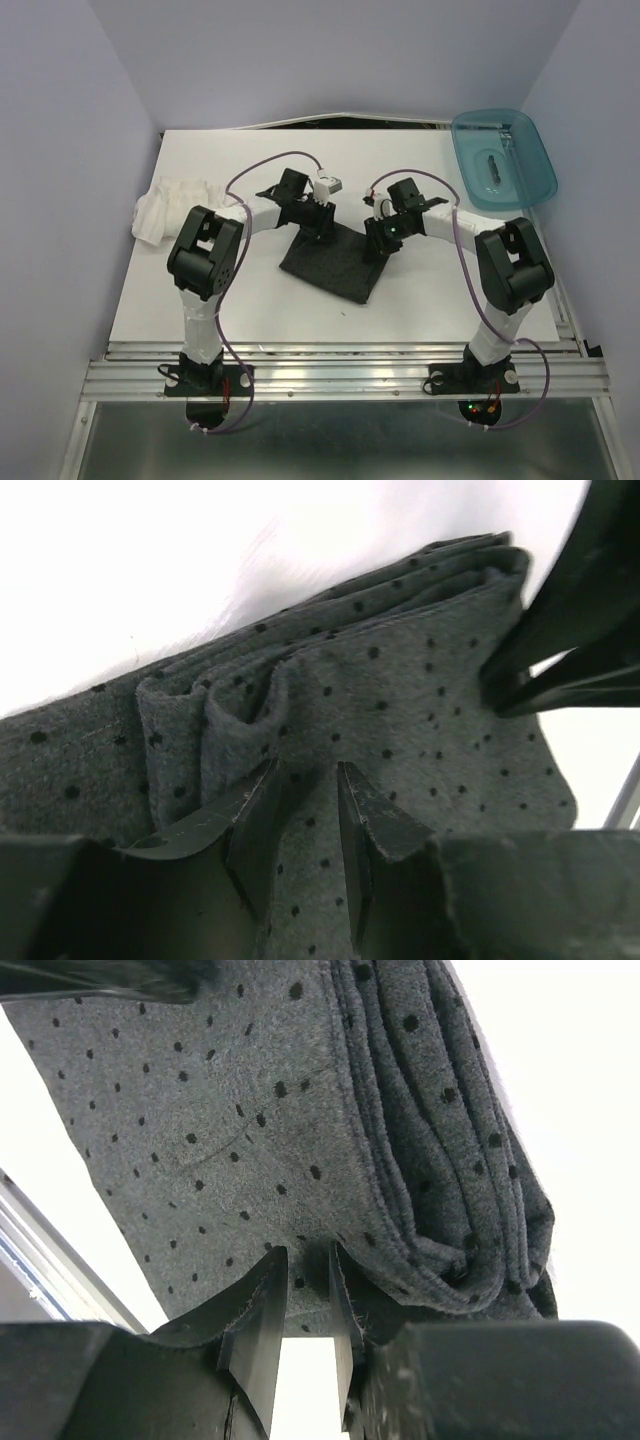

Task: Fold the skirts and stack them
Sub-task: Fold the skirt, then neatly place the folded skirt to the corner

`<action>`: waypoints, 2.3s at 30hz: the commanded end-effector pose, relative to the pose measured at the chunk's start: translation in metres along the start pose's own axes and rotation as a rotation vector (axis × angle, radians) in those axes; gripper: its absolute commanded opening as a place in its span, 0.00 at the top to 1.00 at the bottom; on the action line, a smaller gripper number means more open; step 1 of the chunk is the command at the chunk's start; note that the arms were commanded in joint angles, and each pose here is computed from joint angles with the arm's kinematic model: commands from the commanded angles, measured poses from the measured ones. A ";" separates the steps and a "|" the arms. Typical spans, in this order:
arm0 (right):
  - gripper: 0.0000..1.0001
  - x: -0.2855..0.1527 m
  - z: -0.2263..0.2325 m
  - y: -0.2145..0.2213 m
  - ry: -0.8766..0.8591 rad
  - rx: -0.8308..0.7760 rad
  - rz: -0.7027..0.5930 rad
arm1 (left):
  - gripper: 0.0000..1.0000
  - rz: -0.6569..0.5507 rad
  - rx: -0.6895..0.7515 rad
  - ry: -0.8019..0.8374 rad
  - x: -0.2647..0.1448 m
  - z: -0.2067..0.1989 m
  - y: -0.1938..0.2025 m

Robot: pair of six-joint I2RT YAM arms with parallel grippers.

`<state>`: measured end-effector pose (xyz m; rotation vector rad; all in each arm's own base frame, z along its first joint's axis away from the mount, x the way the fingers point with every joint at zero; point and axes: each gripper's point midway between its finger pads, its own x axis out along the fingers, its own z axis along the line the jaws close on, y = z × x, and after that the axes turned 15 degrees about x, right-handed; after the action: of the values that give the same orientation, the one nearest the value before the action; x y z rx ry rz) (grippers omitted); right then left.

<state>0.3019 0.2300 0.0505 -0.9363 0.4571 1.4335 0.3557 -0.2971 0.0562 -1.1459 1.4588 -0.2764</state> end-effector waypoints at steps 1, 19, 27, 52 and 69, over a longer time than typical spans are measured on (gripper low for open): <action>0.71 0.010 -0.012 -0.001 0.031 -0.003 0.007 | 0.59 -0.075 0.024 -0.022 0.004 0.010 -0.029; 0.69 0.032 -0.049 0.015 0.125 -0.055 0.142 | 0.54 -0.147 -0.191 -0.059 -0.018 0.052 -0.028; 0.61 -0.057 -0.016 -0.088 0.308 -0.356 -0.175 | 0.43 -0.307 0.145 -0.246 -0.130 -0.002 -0.086; 0.50 0.075 0.100 -0.148 0.139 -0.150 -0.189 | 0.01 -0.343 -0.092 -0.815 -0.254 0.034 -0.028; 0.48 0.066 0.078 -0.084 0.163 -0.104 -0.094 | 0.01 -0.355 -0.122 -0.812 -0.255 0.035 -0.018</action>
<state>0.3696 0.3458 0.0391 -1.1341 0.4678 1.3881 0.3471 -0.0947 0.2066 -1.3587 0.5914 0.0928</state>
